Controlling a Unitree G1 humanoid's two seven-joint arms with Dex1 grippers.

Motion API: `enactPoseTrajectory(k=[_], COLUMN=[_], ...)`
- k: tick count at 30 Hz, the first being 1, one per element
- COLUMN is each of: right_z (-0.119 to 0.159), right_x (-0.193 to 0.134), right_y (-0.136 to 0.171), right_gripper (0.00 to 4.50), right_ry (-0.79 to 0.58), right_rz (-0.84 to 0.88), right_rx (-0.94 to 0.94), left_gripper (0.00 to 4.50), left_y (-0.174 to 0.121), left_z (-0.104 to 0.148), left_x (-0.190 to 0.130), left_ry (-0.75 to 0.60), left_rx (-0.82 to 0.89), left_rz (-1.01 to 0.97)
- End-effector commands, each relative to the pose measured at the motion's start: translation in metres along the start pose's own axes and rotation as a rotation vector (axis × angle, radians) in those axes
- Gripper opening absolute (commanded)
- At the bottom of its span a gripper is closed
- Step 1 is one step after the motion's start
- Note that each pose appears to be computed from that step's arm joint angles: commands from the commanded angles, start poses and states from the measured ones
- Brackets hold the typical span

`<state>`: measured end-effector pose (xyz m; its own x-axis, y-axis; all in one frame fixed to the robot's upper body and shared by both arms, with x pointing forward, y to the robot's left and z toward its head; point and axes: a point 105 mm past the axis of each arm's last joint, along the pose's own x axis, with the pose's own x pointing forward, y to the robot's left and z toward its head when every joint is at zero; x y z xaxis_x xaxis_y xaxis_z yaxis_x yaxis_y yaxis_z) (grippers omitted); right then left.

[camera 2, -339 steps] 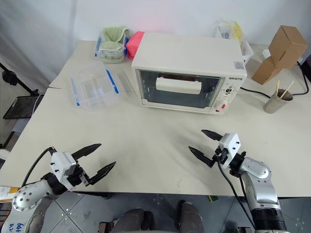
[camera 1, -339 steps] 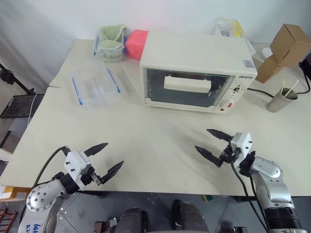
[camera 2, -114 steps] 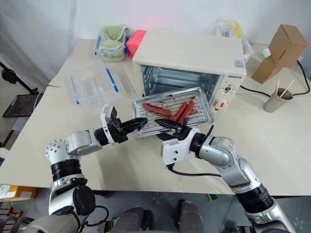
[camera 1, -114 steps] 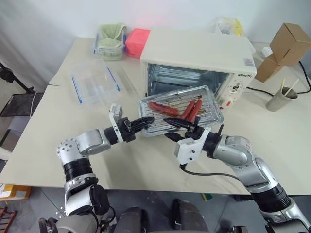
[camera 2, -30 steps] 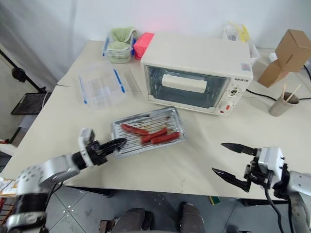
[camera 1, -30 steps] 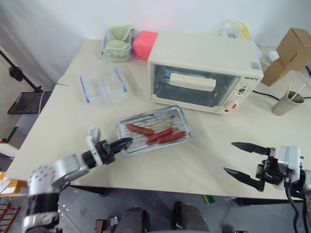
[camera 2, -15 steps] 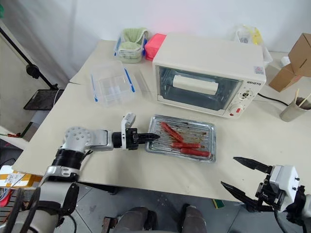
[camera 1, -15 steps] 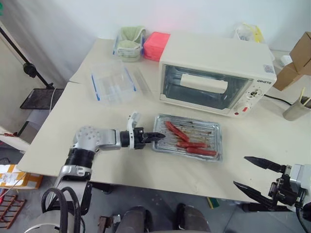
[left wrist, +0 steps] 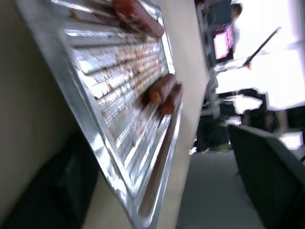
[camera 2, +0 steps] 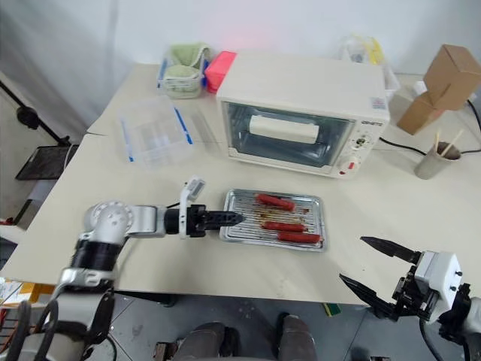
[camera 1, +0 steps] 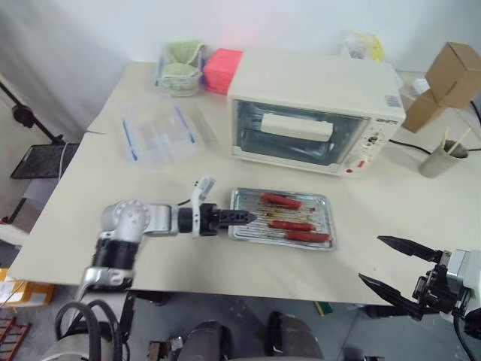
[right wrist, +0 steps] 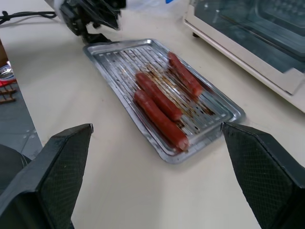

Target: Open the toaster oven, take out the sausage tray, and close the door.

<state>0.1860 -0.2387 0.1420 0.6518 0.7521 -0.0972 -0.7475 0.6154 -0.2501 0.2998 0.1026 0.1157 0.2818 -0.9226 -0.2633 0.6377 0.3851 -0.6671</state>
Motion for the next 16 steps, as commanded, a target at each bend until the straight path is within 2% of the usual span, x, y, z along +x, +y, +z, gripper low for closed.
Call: enactPoseTrajectory(k=[1,3,5,9,16], right_z=[0.003,0.004,0.004,0.007,0.009], right_x=[-0.001,0.000,0.001,0.009,0.018], right_y=[-0.007,-0.011,-0.015,-0.022,-0.027], right_gripper=[4.50,4.50,4.50,4.50,4.50], right_ry=[-0.007,-0.010,-0.011,-0.030,-0.045], right_rz=[0.012,0.020,0.035,0.078,0.134], right_rx=[-0.025,-0.029,-0.035,-0.048,-0.066], left_gripper=[4.48,4.48,4.48,4.48,4.48], left_y=[0.013,0.007,0.010,0.014,0.019], left_z=[0.001,-0.003,-0.005,-0.010,-0.009], left_x=[-0.048,-0.074,-0.097,-0.121,-0.124], left_ry=[-0.046,-0.035,-0.028,-0.020,-0.139], left_rx=[0.258,0.338,0.494,0.929,1.018], left_rz=[0.148,0.118,0.155,0.203,0.231])
